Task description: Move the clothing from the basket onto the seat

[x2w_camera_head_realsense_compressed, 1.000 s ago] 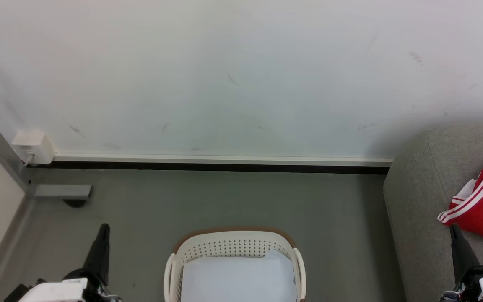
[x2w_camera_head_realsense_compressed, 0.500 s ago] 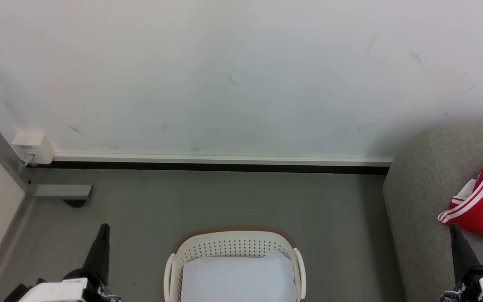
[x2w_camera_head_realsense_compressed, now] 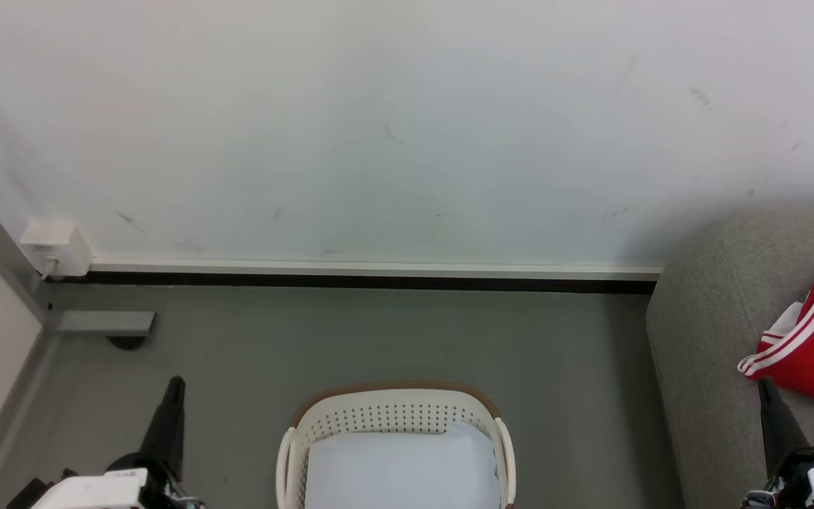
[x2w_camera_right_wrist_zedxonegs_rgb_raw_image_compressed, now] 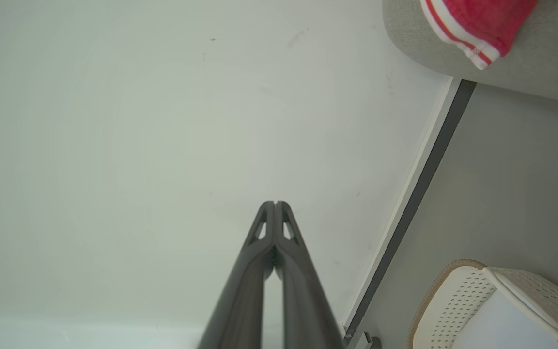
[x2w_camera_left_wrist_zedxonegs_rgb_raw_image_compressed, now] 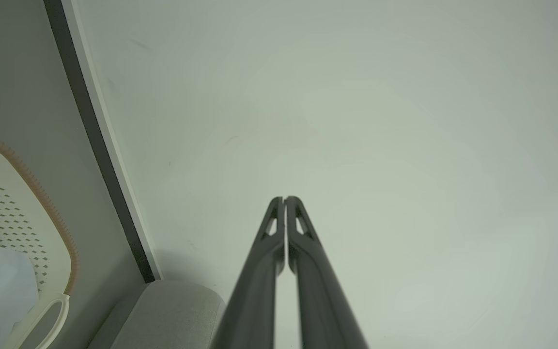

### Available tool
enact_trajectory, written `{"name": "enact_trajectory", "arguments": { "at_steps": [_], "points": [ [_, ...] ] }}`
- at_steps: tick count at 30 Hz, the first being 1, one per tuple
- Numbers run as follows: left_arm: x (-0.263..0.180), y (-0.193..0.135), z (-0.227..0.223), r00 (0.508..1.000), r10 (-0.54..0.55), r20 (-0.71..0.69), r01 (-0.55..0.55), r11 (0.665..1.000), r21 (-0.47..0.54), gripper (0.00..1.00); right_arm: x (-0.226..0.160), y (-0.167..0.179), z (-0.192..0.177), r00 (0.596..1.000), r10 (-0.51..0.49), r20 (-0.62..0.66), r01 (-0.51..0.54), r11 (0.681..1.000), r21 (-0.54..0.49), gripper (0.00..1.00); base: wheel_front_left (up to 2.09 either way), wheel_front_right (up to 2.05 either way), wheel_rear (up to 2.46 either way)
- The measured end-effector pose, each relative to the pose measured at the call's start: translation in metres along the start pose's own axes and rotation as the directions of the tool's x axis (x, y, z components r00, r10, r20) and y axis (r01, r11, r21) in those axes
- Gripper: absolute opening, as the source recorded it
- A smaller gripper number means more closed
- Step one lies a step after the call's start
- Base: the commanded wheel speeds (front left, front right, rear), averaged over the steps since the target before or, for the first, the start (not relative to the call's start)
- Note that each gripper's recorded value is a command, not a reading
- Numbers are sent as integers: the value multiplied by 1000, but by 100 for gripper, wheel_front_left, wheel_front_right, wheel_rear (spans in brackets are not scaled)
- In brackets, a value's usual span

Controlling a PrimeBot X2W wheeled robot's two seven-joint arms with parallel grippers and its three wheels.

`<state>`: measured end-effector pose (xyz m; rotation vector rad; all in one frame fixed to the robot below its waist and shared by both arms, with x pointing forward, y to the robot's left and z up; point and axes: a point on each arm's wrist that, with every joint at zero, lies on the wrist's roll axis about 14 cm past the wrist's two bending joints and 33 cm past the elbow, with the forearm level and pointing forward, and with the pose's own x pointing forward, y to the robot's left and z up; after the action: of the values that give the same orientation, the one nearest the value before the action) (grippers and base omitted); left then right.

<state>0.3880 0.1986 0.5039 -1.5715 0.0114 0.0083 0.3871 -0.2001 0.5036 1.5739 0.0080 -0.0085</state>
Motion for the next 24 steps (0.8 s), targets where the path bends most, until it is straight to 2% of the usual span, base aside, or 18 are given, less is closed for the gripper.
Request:
{"name": "enact_trajectory", "arguments": {
  "at_steps": [24],
  "points": [
    [0, 0, 0, 1000, 0, 0, 0, 1000, 0, 0, 0, 0, 0, 1000, 0, 0, 0, 1000, 0, 0, 0, 0, 0]
  ]
}}
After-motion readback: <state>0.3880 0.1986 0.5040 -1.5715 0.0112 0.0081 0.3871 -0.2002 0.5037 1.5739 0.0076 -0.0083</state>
